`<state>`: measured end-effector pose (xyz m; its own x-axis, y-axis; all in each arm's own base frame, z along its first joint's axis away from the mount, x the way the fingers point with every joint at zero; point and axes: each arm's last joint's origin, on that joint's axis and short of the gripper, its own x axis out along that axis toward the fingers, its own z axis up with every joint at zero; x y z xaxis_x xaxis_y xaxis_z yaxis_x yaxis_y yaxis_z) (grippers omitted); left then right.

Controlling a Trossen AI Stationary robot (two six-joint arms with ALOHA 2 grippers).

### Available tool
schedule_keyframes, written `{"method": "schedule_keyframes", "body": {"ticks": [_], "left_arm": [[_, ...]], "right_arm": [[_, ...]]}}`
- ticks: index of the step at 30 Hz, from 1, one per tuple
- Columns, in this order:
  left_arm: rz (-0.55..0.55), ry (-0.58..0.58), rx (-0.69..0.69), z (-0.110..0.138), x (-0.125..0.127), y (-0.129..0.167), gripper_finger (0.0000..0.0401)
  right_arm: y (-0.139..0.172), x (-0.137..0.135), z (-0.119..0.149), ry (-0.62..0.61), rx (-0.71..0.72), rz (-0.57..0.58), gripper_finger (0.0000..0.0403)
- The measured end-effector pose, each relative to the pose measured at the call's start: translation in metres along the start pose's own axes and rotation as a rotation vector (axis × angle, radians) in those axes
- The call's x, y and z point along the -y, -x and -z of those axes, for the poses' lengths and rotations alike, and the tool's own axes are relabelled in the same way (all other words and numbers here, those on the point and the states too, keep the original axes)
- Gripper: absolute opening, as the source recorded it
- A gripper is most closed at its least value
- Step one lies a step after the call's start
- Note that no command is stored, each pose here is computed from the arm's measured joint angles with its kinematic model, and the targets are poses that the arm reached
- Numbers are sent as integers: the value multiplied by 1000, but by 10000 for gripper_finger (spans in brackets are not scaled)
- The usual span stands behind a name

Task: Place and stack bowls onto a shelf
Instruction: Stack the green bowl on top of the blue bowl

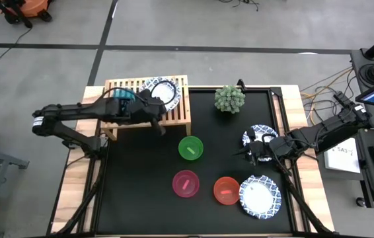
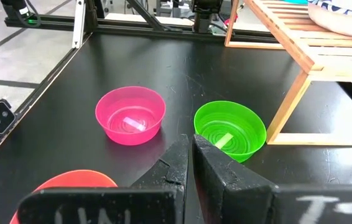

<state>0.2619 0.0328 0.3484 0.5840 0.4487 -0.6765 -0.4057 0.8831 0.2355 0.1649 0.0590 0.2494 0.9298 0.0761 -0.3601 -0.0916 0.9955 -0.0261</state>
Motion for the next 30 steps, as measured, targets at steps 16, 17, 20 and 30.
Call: {"method": "schedule_keyframes", "body": {"ticks": [16,17,20,30], "left_arm": [[312,11,59,2,105,-10,0],[320,3,58,2,112,-14,0],[324,-30,28,6,130,-27,0],[290,-96,-86,24,164,-77,0]], "right_arm": [[0,0,0,0,1,0,13],[0,0,0,0,1,0,13],[0,0,0,5,1,0,13],[0,0,0,21,0,0,13]]}}
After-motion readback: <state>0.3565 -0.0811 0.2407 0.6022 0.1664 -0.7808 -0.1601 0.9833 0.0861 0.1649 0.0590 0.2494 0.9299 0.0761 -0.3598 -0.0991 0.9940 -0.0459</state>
